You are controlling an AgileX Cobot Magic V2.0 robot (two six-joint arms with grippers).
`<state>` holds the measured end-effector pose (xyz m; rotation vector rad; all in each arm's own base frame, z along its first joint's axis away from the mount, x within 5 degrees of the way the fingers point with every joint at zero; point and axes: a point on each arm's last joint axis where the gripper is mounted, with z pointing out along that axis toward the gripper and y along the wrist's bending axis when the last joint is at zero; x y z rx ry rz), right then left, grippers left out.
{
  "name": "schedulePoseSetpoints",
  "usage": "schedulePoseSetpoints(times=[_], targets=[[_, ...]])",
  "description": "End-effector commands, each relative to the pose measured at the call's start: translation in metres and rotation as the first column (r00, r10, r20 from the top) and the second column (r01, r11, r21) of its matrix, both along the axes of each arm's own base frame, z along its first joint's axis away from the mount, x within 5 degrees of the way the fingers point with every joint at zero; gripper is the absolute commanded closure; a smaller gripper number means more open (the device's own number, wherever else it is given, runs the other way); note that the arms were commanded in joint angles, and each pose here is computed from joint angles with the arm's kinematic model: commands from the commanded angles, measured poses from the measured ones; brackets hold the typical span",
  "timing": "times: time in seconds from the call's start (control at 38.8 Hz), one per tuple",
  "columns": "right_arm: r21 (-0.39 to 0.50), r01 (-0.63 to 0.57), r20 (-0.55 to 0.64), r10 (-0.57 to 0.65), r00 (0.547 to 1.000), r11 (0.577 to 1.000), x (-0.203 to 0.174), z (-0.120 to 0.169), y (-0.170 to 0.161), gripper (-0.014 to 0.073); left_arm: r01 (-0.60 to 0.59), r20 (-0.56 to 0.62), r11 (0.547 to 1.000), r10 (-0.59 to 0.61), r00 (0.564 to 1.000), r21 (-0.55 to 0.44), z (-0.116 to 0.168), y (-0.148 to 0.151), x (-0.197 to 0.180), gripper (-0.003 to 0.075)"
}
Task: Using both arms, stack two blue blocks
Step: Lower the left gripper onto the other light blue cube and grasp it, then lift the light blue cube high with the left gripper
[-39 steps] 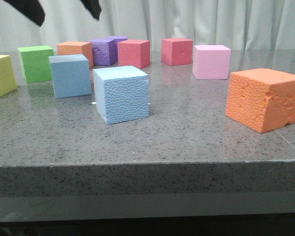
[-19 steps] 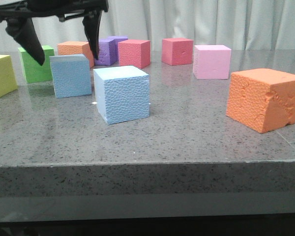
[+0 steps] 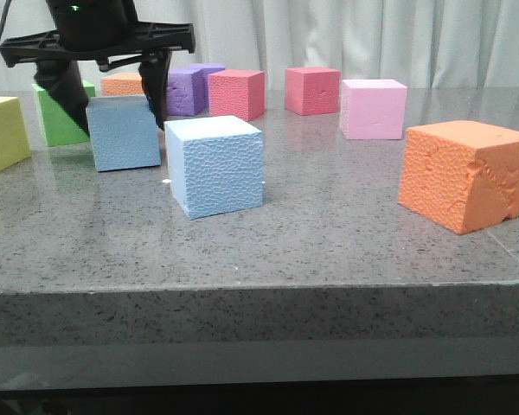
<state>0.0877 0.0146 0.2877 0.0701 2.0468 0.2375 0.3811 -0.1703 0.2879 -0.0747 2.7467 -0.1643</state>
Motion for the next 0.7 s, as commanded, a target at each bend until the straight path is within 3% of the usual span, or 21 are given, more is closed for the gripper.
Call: schedulePoseSetpoints(times=[0.0,0.18,0.44,0.67], targets=[[-0.003,-0.009,0.097,0.009,0.995,1.0,0.003,0.014,0.0,0.0705,-0.006,0.113,0.998,0.012,0.994,-0.056,0.045,0.004,-0.005,0.0449],[-0.003,-0.009,0.097,0.009,0.995,1.0,0.003,0.014,0.0,0.0705,0.036,0.099,0.999,-0.033,0.995,-0.022,0.078,0.005,-0.014,0.051],[-0.003,-0.009,0.098,0.009,0.995,1.0,0.003,0.014,0.0,0.0705,0.249,0.16,0.968,-0.243,0.957,-0.016,0.111,-0.025,-0.043,0.0512],[-0.004,-0.008,0.094,0.008,0.996,1.0,0.003,0.014,0.0,0.0705,0.338,0.197,0.941,-0.326,0.925,-0.027,0.127,-0.04,-0.07,0.0512]])
